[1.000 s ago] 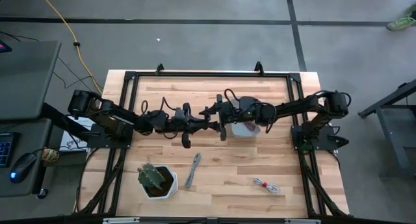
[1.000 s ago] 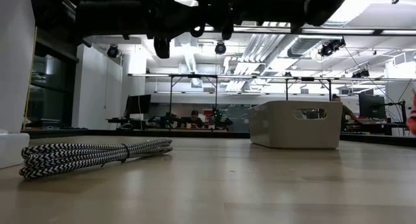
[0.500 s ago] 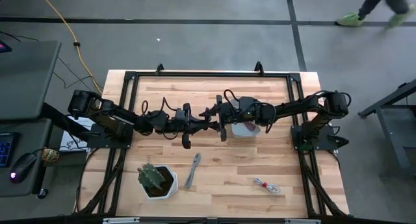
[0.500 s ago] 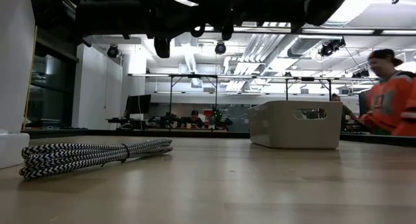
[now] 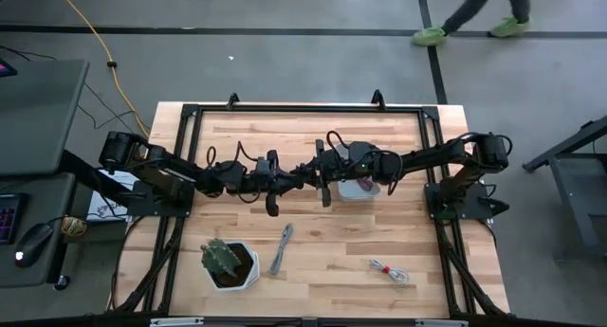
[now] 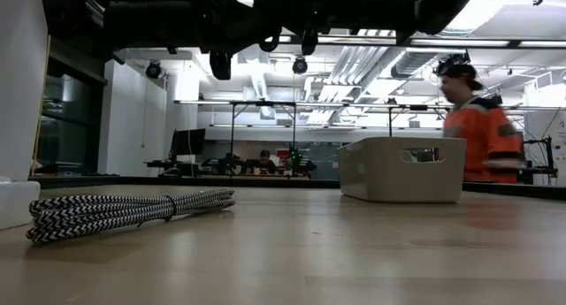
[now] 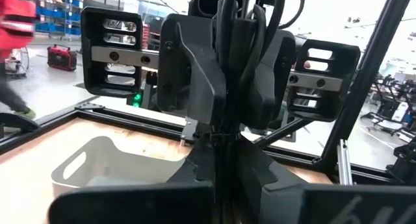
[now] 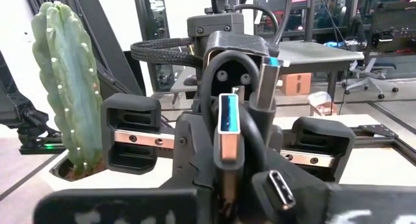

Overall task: Pick and place USB-C Cables
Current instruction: Put the black charger cable into the gray bin

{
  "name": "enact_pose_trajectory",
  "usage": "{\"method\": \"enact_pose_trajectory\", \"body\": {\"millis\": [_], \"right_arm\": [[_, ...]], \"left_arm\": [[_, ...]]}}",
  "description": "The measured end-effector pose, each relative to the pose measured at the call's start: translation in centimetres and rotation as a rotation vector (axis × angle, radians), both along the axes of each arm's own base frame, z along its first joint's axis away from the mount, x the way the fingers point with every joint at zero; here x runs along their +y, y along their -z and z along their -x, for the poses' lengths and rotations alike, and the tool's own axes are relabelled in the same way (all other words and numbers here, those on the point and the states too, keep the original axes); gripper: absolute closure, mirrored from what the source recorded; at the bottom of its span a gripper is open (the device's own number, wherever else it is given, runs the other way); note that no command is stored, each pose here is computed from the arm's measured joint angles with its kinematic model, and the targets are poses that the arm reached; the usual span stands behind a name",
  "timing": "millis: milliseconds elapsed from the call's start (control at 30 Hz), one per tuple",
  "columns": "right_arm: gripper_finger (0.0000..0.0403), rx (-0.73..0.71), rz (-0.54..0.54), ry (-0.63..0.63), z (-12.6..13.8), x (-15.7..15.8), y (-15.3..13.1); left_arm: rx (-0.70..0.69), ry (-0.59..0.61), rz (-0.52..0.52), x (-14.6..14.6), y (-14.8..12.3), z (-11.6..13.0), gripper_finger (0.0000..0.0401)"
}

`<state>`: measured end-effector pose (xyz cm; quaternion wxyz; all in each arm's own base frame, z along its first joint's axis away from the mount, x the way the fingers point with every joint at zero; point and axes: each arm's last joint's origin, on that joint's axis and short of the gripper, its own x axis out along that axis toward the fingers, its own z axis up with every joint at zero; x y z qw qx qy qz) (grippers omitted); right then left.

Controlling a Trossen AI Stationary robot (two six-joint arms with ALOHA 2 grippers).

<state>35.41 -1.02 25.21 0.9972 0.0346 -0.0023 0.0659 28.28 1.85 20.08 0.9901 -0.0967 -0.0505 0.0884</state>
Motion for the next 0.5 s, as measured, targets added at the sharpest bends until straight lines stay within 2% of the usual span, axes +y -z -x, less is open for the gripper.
{"method": "enact_pose_trajectory", "body": {"millis": [500], "right_arm": [[0.0375,0.0,0.011,-0.002,0.0,0.01,0.01]], "left_arm": [[-0.003,-0.008,0.018,0.03,0.01,0.01,0.0328]]}}
